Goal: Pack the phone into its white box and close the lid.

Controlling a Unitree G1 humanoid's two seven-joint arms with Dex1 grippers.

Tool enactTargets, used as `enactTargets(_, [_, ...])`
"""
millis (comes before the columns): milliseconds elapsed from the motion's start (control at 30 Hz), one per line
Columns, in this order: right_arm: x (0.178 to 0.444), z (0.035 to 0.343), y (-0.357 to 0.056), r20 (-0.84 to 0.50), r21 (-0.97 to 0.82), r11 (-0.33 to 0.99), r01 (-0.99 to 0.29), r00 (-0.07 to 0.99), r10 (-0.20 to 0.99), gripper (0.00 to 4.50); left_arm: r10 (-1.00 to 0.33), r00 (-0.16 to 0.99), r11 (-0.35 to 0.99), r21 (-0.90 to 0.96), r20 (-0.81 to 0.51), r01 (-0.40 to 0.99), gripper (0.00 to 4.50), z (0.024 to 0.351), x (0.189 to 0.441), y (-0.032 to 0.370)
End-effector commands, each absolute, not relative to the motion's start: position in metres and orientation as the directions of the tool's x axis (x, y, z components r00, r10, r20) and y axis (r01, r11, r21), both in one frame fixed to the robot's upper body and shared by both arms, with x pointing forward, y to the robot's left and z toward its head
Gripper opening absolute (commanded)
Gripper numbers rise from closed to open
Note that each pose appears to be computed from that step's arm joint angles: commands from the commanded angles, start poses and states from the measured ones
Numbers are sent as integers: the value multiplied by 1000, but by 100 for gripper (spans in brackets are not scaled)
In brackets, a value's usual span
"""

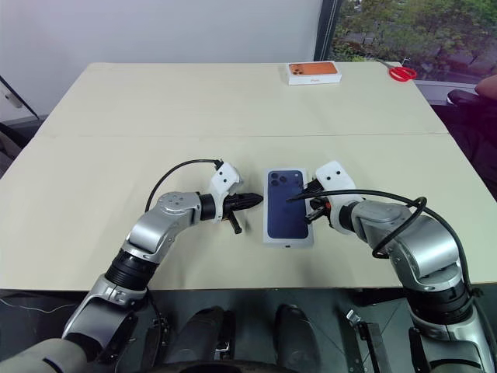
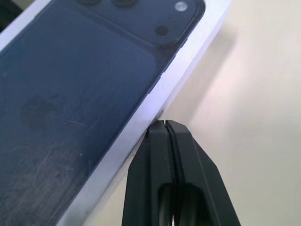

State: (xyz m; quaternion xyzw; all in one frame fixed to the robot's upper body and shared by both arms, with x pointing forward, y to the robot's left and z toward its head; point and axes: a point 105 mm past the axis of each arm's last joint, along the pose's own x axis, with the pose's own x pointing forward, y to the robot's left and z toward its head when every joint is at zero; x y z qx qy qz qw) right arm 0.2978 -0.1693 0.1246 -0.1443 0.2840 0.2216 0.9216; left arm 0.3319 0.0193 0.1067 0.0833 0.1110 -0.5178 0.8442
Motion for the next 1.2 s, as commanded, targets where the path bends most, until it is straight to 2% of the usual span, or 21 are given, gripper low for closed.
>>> enactTargets(33, [295, 141, -171, -539, -178, 850, -496, 772, 337, 5, -878, 424, 420, 65, -225, 905, 0, 127, 330, 19])
enactTargets(167, [286, 158, -184, -510, -224, 840, -493, 794, 330, 5, -895, 421, 422, 28, -148, 906, 0, 149, 331, 28])
enactTargets(300, [271, 166, -178, -486, -226, 795, -563, 773, 409, 5, -898, 433, 434, 5, -83, 901, 0, 169, 338, 25])
enactTargets(433, [248, 157, -155, -487, -161, 721, -674, 690, 536, 5, -881, 466, 465, 31, -80, 885, 0, 175, 353, 6])
enactTargets(533, [237, 145, -142, -501, -127, 695, -708, 650, 571, 5, -879, 462, 458, 59, -119, 887, 0, 169, 361, -9])
enactTargets(633, [238, 136, -139, -513, -91, 714, -694, 647, 564, 5, -871, 451, 443, 84, -195, 893, 0, 153, 364, -15])
enactTargets(767, [240, 113, -154, -594, -68, 783, -618, 656, 466, 5, -858, 419, 404, 115, -297, 908, 0, 131, 365, -23])
enactTargets(867, [240, 105, -163, -619, -66, 812, -579, 662, 422, 5, -852, 415, 403, 104, -321, 909, 0, 125, 367, -25])
enactTargets(1200, [234, 92, -168, -651, -41, 829, -557, 645, 401, 5, -838, 397, 397, 80, -373, 914, 0, 108, 365, -25])
